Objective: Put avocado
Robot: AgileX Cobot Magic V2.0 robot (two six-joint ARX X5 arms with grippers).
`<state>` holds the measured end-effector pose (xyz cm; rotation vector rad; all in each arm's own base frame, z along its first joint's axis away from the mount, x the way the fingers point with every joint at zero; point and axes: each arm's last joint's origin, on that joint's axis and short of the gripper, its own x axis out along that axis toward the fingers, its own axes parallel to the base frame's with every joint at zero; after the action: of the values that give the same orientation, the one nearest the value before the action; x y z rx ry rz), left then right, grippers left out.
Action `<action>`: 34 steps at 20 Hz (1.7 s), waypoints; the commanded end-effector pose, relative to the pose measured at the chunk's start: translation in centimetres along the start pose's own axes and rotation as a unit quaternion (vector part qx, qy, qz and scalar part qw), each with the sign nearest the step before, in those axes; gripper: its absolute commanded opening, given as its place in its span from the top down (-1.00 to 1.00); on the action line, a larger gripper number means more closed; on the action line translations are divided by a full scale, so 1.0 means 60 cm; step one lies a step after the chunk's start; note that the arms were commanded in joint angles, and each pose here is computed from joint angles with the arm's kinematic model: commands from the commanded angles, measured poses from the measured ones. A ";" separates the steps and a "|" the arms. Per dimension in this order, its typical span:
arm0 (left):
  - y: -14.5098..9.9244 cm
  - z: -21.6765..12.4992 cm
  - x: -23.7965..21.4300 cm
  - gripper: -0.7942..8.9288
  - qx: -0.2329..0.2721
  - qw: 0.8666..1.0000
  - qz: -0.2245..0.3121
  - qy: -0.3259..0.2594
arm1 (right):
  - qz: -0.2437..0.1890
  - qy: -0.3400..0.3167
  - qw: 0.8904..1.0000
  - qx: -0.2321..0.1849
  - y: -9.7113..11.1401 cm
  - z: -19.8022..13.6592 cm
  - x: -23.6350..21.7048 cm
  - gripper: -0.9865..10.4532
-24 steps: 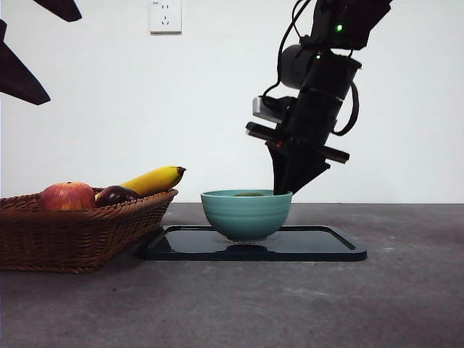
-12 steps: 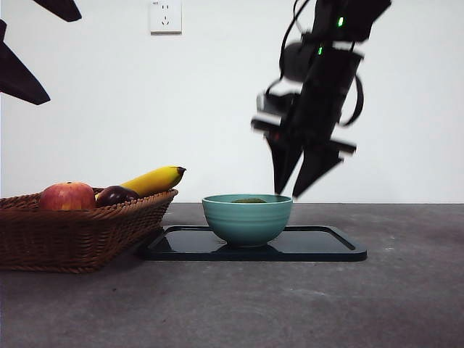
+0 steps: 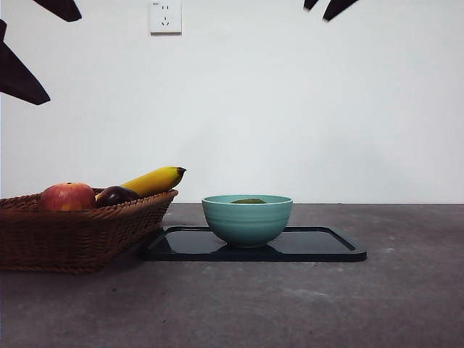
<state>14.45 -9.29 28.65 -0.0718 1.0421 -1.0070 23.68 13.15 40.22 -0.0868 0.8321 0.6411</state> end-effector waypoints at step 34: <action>-0.002 0.003 0.001 0.82 0.011 1.000 -0.003 0.000 | 0.115 0.011 0.992 -0.055 0.052 -0.241 0.031 0.81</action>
<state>14.45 -9.29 28.65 -0.0699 1.0409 -1.0082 13.24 11.80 29.30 -0.1069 0.8414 0.8958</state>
